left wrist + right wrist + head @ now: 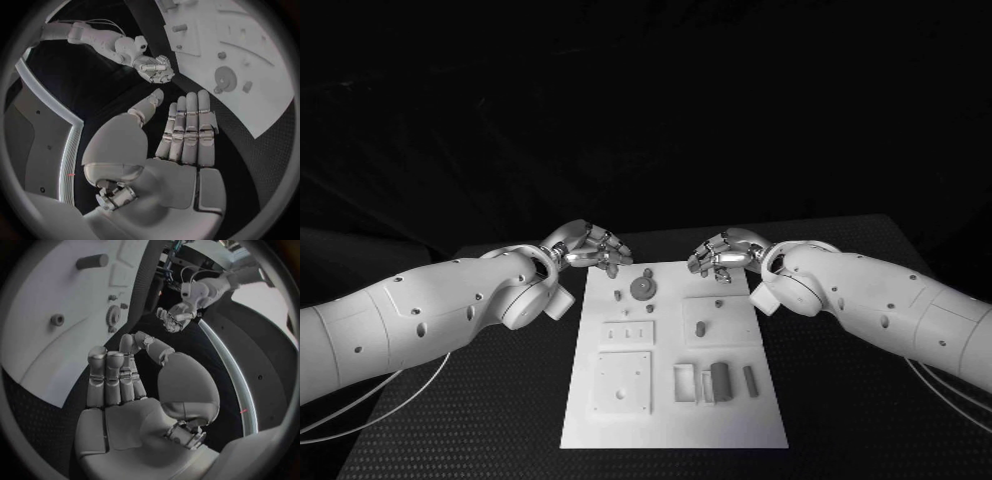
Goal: Assemble the parts on the task board
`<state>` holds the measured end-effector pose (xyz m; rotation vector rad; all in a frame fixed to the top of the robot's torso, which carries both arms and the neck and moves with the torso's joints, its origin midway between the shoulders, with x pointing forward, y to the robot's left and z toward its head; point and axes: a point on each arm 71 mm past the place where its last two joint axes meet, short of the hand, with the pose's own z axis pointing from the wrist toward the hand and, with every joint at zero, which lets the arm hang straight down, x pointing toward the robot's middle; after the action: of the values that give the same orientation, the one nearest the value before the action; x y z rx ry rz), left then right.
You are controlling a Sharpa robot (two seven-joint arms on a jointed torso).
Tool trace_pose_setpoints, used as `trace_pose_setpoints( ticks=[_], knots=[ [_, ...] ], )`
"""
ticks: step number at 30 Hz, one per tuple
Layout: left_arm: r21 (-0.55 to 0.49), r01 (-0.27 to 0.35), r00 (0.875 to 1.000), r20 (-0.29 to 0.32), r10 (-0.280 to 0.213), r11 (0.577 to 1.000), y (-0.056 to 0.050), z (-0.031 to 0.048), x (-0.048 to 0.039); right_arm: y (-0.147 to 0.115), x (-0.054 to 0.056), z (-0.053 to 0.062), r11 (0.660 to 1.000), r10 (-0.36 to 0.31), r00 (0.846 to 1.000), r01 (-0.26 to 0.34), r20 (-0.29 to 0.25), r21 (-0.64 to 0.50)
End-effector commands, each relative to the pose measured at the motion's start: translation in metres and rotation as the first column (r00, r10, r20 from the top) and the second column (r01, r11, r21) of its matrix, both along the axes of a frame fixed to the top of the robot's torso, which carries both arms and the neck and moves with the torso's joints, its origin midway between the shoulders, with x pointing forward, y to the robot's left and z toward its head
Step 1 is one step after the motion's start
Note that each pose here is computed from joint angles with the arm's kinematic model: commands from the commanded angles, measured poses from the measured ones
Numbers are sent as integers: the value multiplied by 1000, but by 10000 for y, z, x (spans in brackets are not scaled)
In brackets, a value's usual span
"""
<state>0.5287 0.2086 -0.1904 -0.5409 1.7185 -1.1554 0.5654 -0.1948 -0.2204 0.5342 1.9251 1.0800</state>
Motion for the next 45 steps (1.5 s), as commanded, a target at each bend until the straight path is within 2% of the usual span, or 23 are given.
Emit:
trace_pose_setpoints(
  ticks=[1, 5, 7, 8, 11, 15, 18, 20, 21, 23, 27, 32, 37, 41, 45],
  knots=[
    [49, 27, 985, 168, -35, 998, -75, 54, -33, 16, -46, -13, 971, 19, 984, 24, -177, 237],
    [98, 57, 958, 276, -82, 994, -154, 61, -85, -22, -76, -13, 943, 41, 967, 46, -252, 330],
    [117, 72, 938, 329, -107, 990, -200, 73, -113, -40, -89, -12, 931, 56, 960, 49, -273, 362],
    [126, 80, 923, 364, -122, 989, -229, 85, -135, -56, -106, -19, 919, 64, 955, 57, -291, 390],
    [137, 94, 890, 431, -145, 986, -295, 116, -167, -81, -157, -50, 894, 97, 939, 62, -328, 443],
    [160, 116, 834, 521, -183, 980, -392, 115, -251, -83, -225, -95, 863, 152, 920, 55, -362, 502],
    [169, 119, 782, 591, -198, 978, -461, 154, -290, -73, -257, -119, 847, 178, 911, 51, -373, 530],
    [165, 119, 761, 618, -197, 979, -497, 166, -309, -69, -269, -129, 840, 188, 907, 50, -376, 541],
    [176, 123, 747, 631, -207, 977, -522, 164, -322, -64, -275, -134, 837, 194, 906, 48, -377, 546],
    [198, 137, 730, 642, -234, 971, -580, 149, -346, -53, -287, -138, 831, 207, 902, 42, -379, 554],
    [228, 157, 709, 651, -271, 961, -676, 124, -384, -14, -317, -133, 819, 228, 896, 36, -382, 572],
    [222, 163, 692, 669, -271, 961, -742, 137, -424, 43, -345, -118, 812, 252, 892, 17, -376, 583],
    [219, 165, 694, 667, -271, 962, -772, 138, -426, 81, -357, -115, 808, 265, 889, 7, -373, 590],
    [211, 158, 690, 675, -261, 965, -795, 149, -438, 100, -361, -116, 809, 268, 887, 4, -375, 588],
    [211, 153, 699, 667, -256, 966, -801, 145, -432, 119, -369, -115, 809, 276, 885, -4, -375, 588]
  ],
)
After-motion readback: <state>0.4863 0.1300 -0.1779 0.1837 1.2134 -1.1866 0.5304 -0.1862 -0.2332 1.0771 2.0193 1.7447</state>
